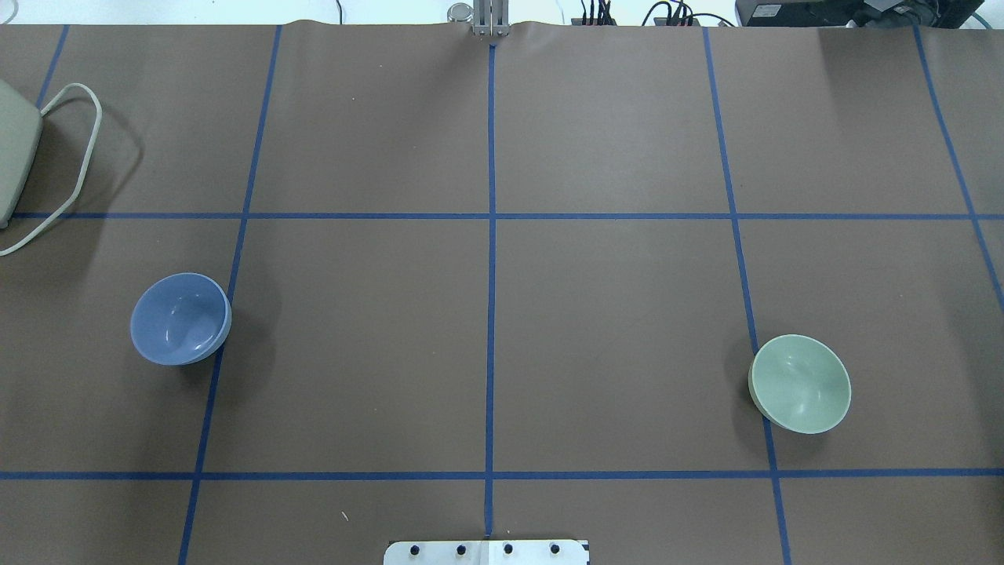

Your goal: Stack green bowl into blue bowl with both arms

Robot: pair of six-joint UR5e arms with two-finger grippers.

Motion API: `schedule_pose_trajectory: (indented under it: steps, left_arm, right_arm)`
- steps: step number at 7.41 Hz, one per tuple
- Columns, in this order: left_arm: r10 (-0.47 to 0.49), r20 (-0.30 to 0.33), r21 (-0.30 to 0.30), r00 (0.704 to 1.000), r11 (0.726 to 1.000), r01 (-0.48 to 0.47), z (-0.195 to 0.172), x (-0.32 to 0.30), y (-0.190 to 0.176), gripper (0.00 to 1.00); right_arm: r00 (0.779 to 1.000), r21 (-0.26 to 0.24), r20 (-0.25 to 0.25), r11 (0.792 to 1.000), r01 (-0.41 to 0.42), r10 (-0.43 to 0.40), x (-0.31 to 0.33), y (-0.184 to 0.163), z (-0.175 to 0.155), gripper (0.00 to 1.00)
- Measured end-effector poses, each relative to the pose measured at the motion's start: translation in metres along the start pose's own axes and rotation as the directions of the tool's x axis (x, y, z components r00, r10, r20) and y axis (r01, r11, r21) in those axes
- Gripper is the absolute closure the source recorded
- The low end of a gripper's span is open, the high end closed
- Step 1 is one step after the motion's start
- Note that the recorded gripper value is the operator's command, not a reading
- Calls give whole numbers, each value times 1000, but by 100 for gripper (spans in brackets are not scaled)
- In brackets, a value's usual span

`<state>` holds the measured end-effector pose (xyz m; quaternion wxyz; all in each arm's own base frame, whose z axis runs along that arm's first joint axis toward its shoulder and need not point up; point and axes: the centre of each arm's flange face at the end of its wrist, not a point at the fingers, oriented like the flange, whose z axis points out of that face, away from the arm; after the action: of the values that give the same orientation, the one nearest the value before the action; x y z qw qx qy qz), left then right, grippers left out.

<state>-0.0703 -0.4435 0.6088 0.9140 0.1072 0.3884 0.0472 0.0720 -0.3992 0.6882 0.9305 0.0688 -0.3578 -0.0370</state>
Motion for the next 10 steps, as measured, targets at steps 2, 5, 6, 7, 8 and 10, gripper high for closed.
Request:
schedule_pose_trajectory:
  steps: [2,5,6,7,8,10]
  left_arm:
    - [120,10,123,993,985,-120,-18,18,-13,2]
    - [257,17,251,966,934,-253,-38,41,-30,1]
    - [296,4,276,955,918,-286,-39,47,-29,1]
    - [330,-24,284,944,907,-310,-31,62,-28,1]
    - [311,-82,263,947,923,-281,-13,86,-29,1]
    - [138,-198,177,971,979,-103,25,137,-28,1]
  right_arm:
    - [999,63,-1,997,43,-43,-10,-12,-12,0]
    - [996,160,5,983,90,-92,-43,-46,-44,0]
    - [995,179,24,979,93,-99,-54,-58,-52,0]
    - [994,188,46,978,88,-98,-61,-63,-56,0]
    - [994,193,58,978,79,-92,-66,-65,-59,0]
    - [995,194,64,979,62,-76,-69,-65,-61,0]
